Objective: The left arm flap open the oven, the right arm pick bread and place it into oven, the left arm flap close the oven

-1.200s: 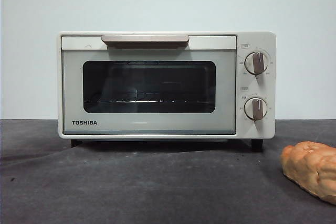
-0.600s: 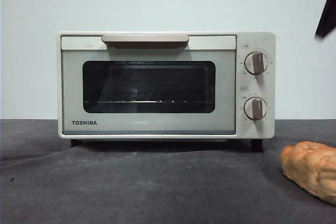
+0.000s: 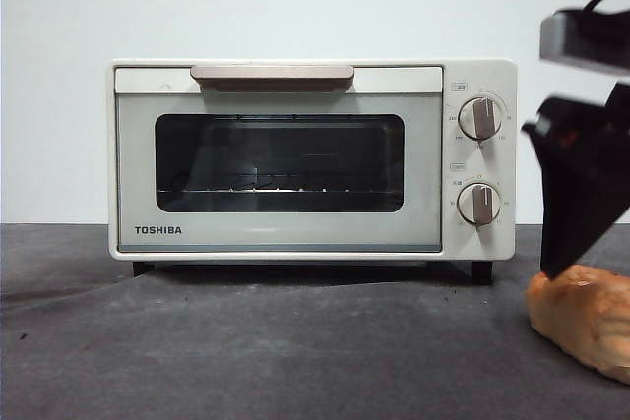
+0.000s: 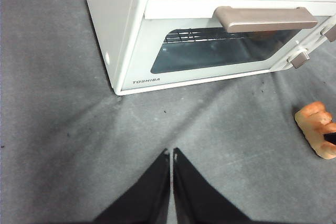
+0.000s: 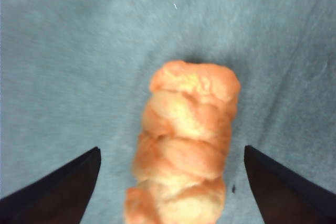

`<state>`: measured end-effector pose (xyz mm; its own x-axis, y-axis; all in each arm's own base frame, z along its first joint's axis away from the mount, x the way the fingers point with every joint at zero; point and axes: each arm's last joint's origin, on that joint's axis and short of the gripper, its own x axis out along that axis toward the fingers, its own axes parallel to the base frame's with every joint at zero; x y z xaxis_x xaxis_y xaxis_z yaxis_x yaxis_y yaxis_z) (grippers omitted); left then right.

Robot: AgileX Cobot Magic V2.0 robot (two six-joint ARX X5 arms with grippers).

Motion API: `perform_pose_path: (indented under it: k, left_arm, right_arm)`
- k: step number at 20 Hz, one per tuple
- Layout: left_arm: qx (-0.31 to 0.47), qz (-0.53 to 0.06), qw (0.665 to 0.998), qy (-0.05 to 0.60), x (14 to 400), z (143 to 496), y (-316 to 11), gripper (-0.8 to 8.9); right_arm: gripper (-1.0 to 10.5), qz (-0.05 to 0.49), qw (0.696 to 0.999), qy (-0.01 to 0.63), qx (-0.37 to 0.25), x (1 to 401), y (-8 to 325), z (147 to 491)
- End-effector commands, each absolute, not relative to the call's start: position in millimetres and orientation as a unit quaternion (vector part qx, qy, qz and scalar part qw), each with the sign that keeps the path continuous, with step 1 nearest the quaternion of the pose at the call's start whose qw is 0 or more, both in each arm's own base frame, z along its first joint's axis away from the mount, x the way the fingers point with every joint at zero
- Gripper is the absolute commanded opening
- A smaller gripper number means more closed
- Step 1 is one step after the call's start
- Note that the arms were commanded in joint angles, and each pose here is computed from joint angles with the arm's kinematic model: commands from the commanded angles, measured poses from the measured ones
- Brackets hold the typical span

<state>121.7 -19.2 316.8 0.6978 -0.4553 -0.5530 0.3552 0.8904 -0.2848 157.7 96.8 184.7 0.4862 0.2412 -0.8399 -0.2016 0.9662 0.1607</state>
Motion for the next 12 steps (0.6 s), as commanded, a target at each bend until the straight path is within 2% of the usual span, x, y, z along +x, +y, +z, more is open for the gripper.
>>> perform_pose_path:
  k: [1, 4, 8, 12]
  left_arm:
    - [-0.072, -0.227, 0.922, 0.307, 122.1, 323.7, -19.6, 0.17]
    - [-0.072, -0.227, 0.922, 0.307, 122.1, 323.7, -19.6, 0.17]
    - [-0.072, -0.227, 0.922, 0.307, 122.1, 323.7, -19.6, 0.17]
    - [-0.072, -0.227, 0.922, 0.306, 122.1, 323.8, -19.7, 0.17]
  right_arm:
    - [4.4, 0.11, 0.859, 0.5, 0.015, 162.8, 101.6, 175.0]
    - [4.2, 0.101, 0.862, 0.496, 0.01, 171.1, 106.4, 166.9]
    - [2.6, 0.101, 0.861, 0.498, 0.01, 175.2, 109.0, 162.0]
    - [2.1, 0.1, 0.861, 0.499, 0.011, 175.2, 108.9, 161.7]
